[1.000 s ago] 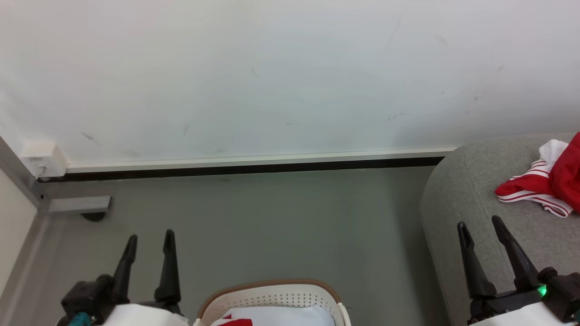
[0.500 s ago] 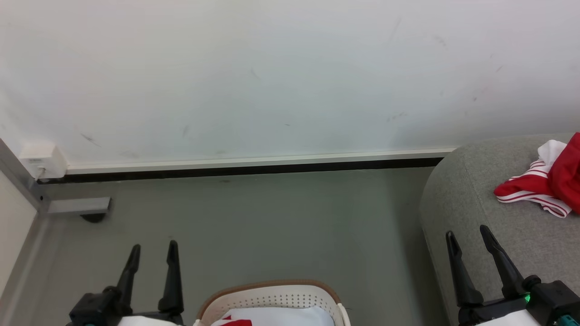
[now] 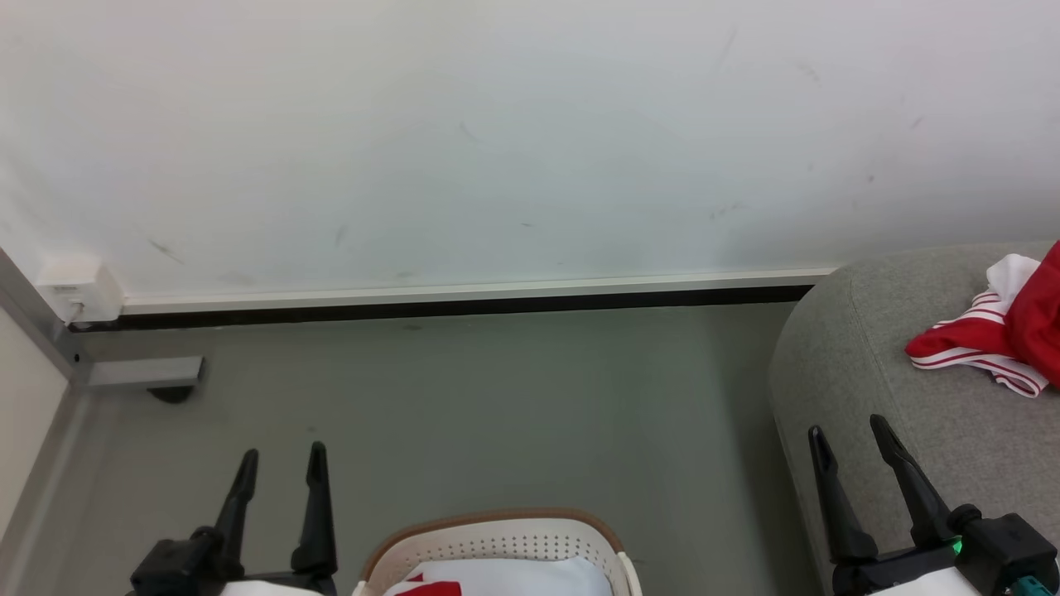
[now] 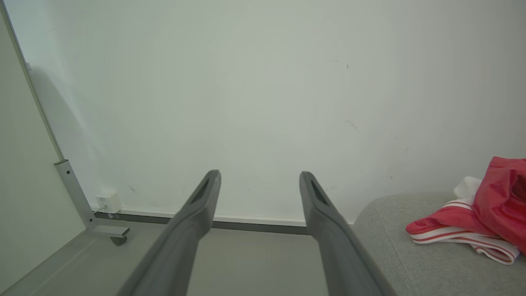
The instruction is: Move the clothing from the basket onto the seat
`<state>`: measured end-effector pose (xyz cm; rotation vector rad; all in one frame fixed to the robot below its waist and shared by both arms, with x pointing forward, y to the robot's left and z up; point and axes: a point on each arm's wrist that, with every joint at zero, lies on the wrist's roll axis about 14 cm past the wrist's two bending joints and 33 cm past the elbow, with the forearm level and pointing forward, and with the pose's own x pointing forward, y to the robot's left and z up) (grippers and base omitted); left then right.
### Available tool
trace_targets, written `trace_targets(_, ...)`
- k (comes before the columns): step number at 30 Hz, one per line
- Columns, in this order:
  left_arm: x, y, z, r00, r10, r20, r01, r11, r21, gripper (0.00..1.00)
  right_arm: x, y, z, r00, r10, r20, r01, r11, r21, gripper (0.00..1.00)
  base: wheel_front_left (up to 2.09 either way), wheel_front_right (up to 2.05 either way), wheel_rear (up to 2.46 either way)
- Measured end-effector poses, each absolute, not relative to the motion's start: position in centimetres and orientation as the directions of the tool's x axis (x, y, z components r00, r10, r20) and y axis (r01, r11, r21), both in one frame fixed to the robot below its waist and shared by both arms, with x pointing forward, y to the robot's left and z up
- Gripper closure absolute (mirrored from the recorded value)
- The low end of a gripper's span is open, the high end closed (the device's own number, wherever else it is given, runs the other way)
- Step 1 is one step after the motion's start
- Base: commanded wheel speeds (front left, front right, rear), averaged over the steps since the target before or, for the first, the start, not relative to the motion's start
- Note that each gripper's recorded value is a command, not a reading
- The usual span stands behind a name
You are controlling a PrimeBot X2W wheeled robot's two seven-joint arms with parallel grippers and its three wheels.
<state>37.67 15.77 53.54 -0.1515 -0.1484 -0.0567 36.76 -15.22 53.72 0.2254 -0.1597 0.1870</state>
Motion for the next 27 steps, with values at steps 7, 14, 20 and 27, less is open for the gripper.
trace_targets(7, 37.8, 15.6, 53.3, 0.988, -0.048, 0.146, 0.07, 0.986, -0.15, 0.0, 36.7, -15.3, 53.7, 0.97, 0.163, 0.178, -0.199, 0.958, 0.206, 0.0, 0.0, 0.0, 0.0)
trace_targets(14, 38.4, 14.7, 52.1, 0.99, -0.084, 0.114, 0.1, 0.985, -0.143, 0.0, 37.2, -16.0, 53.8, 0.973, 0.144, 0.181, -0.181, 0.962, 0.204, 0.0, 0.0, 0.0, 0.0)
trace_targets(20, 40.0, 12.6, 50.4, 0.982, -0.175, 0.066, 0.182, 0.976, -0.116, 0.0, 37.9, -16.7, 52.7, 0.982, 0.118, 0.149, -0.149, 0.965, 0.216, 0.0, 0.0, 0.0, 0.0)
trace_targets(27, 42.7, 9.6, 46.4, 0.942, -0.327, -0.07, 0.323, 0.944, -0.065, 0.0, 40.0, -17.5, 52.0, 0.987, 0.092, 0.134, -0.121, 0.966, 0.227, 0.0, 0.0, 0.0, 0.0)
